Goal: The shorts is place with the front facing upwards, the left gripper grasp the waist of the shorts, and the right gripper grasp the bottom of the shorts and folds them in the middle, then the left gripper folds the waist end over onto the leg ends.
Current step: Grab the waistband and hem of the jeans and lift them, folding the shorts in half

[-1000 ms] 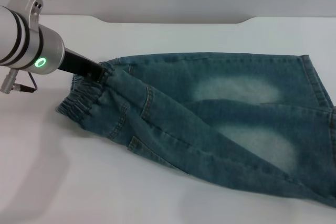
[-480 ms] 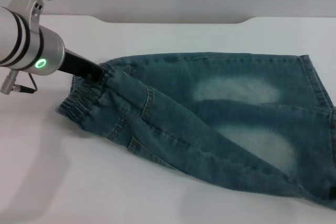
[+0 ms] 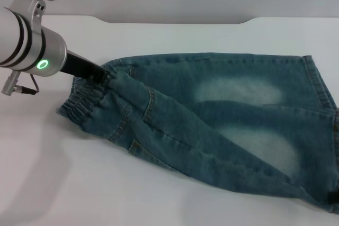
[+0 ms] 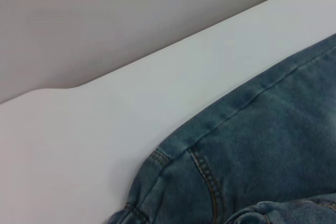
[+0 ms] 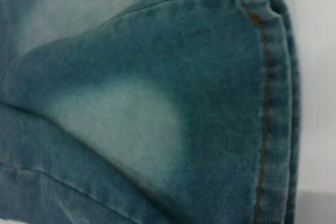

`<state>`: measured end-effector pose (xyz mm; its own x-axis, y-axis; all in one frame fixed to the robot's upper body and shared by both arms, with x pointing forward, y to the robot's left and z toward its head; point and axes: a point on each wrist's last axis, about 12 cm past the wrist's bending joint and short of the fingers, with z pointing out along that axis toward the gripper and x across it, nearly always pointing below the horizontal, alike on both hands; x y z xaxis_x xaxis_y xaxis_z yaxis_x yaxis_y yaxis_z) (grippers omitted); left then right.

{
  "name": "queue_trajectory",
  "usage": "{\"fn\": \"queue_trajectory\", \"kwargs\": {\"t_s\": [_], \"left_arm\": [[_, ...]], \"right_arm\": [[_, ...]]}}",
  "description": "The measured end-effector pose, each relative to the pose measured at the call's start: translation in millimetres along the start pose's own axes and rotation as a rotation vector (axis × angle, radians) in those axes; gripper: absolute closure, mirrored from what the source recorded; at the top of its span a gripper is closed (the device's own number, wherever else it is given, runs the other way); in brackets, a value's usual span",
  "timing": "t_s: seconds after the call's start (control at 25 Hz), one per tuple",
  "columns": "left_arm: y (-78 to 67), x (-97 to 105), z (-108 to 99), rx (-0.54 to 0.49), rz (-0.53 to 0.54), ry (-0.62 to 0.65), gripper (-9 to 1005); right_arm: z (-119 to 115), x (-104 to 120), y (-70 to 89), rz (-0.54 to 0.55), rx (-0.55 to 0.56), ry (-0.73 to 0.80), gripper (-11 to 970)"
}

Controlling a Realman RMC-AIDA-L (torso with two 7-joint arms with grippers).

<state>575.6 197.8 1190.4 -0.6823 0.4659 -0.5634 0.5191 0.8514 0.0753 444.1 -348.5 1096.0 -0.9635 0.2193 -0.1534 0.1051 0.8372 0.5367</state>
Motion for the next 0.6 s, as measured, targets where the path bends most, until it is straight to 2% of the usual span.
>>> {"fn": "queue_trajectory", "kwargs": {"t_s": [0.12, 0.6], "left_arm": [[0.0, -0.1, 0.1, 0.000, 0.000, 0.000, 912], [0.2, 0.1, 1.2, 0.000, -0.001, 0.003, 911]], "right_arm": [[0.4, -1.3, 1.3, -0.022, 0.002, 0.002, 514], [-0.6, -3.3, 4.4, -0.051, 0.003, -0.005, 938]]}}
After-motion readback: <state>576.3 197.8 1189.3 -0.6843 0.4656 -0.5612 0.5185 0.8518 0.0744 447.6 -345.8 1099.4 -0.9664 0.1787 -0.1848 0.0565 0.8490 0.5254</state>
